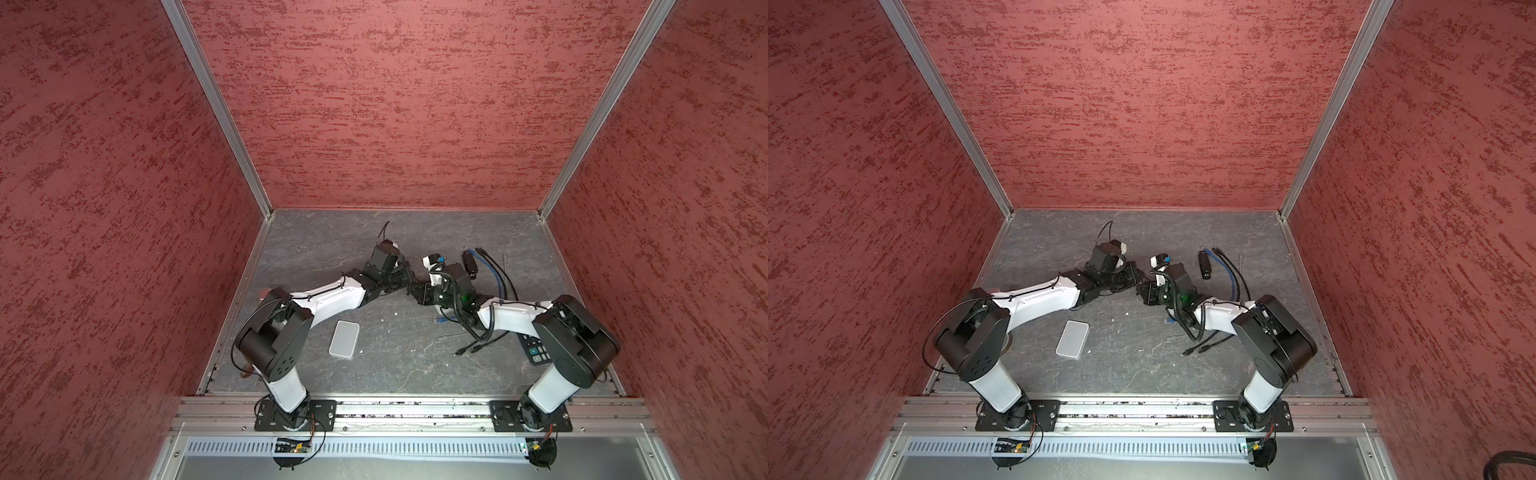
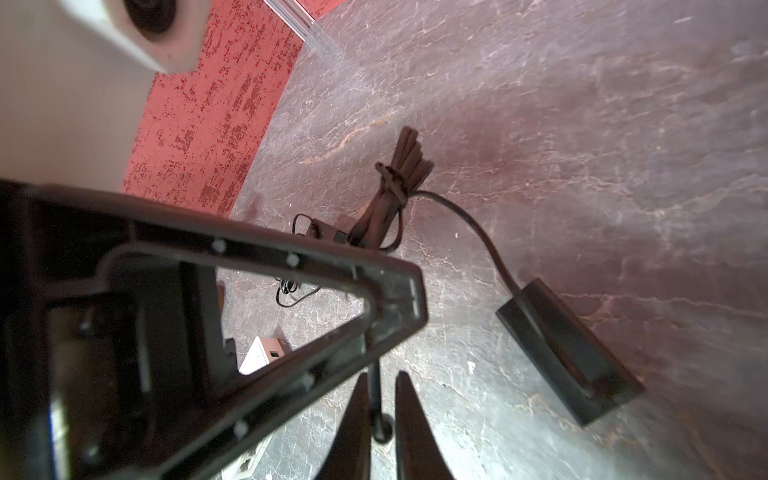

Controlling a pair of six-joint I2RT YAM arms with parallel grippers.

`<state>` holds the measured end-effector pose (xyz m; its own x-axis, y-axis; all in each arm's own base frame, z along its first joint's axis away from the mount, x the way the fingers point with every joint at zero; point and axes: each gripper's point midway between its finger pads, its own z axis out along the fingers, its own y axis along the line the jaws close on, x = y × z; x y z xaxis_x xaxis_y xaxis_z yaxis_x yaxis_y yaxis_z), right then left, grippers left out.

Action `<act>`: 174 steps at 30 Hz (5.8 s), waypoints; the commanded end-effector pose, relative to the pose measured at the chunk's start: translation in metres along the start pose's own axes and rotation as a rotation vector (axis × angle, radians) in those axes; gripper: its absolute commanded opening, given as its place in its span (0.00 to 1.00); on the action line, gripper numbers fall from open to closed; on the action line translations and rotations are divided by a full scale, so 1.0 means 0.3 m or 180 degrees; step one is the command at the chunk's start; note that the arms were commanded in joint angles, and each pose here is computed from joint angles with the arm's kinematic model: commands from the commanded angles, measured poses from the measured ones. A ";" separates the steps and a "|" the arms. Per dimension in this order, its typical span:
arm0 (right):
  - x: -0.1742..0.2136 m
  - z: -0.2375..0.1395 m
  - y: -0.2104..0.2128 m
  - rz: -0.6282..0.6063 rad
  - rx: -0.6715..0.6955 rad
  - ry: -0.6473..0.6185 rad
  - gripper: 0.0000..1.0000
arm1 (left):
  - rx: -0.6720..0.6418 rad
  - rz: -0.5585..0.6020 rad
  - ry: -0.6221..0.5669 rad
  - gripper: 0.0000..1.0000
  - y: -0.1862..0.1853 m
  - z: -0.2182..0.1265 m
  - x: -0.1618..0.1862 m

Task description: Insert the plug into the switch port

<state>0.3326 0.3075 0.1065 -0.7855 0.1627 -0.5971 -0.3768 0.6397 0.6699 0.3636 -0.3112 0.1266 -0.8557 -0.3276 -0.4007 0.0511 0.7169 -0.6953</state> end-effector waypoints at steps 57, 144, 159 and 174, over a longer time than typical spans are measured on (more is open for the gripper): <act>-0.074 0.004 -0.014 0.0146 0.0111 0.0132 0.00 | -0.2540 0.0498 0.1150 1.00 0.635 -0.540 0.401; -0.162 -0.259 0.158 -0.0462 -0.0316 -0.0213 0.00 | 0.0343 0.3945 -0.1267 0.40 -0.023 -0.175 0.298; -0.131 -0.313 0.163 -0.0507 -0.0358 -0.0295 0.00 | 0.0281 0.3812 -0.1274 0.40 -0.006 -0.130 0.276; -0.051 -0.276 0.116 -0.0356 -0.0381 -0.0086 0.00 | 0.0277 0.3683 -0.1256 0.39 -0.001 -0.122 0.255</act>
<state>0.2918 0.2637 0.1789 -0.7134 0.1098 -0.6921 -0.5220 0.5756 0.6294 0.2735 -0.3082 0.1003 -0.0922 0.3571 -0.9295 0.7302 0.6589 0.1807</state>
